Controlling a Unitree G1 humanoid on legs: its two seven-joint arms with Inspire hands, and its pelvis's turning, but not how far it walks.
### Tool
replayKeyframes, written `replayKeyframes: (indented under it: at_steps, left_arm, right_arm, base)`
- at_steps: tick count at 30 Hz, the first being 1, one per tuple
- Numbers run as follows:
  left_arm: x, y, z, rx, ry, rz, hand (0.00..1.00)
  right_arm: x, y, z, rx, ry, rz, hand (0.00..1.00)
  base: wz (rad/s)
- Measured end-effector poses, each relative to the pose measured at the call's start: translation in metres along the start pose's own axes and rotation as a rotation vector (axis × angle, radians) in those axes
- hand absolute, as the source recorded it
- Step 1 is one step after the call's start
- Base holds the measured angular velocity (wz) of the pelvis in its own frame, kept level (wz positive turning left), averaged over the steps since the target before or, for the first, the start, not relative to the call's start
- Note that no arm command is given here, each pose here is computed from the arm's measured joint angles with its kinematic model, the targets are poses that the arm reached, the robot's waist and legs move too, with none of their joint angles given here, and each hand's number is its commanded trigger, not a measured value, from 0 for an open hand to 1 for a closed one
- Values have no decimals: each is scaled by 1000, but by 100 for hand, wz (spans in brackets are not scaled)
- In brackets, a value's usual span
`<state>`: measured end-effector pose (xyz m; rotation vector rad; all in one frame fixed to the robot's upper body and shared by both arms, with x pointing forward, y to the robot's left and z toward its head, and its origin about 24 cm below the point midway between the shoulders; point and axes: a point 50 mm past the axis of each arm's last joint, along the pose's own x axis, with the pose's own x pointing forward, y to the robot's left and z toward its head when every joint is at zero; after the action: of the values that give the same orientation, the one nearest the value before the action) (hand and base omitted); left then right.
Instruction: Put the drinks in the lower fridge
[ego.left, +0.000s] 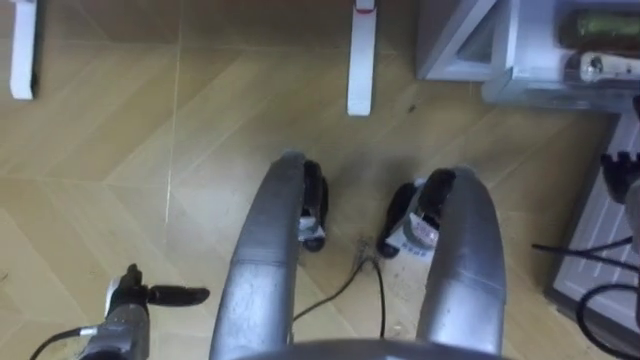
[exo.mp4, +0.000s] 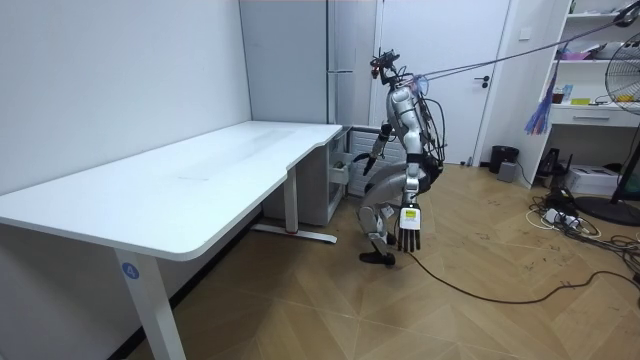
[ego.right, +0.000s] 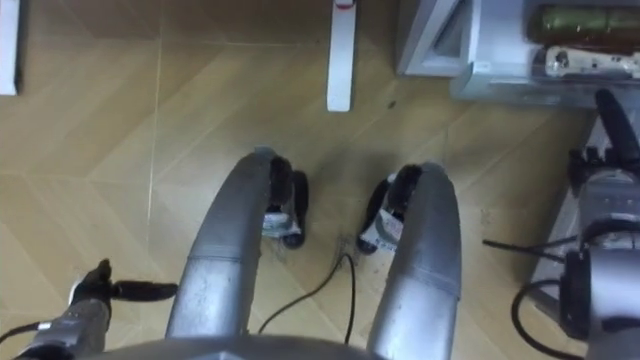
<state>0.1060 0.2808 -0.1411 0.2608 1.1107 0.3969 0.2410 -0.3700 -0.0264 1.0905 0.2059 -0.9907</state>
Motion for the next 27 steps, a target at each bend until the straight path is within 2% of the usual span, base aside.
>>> replayKeyframes:
  at_steps: [7, 16, 23, 27]
  left_arm:
    - [-1, 0, 4, -26, -38, -27, 0]
    - [-4, 17, -10, -11, -33, -2, 0]
    - [-14, 30, -35, 16, 1, -1, 0]
    - [-14, 35, -34, 4, -5, 6, 0]
  right_arm:
    - [0, 17, -1, 15, 3, 59, 0]
    - [-6, 78, 0, -47, 7, 247, 0]
    - [-8, 90, 3, -25, 0, 274, 0]
    - [-9, 92, -1, -31, 12, 281, 0]
  base:
    - [-8]
    - [3]
    - [12]
    - [0]
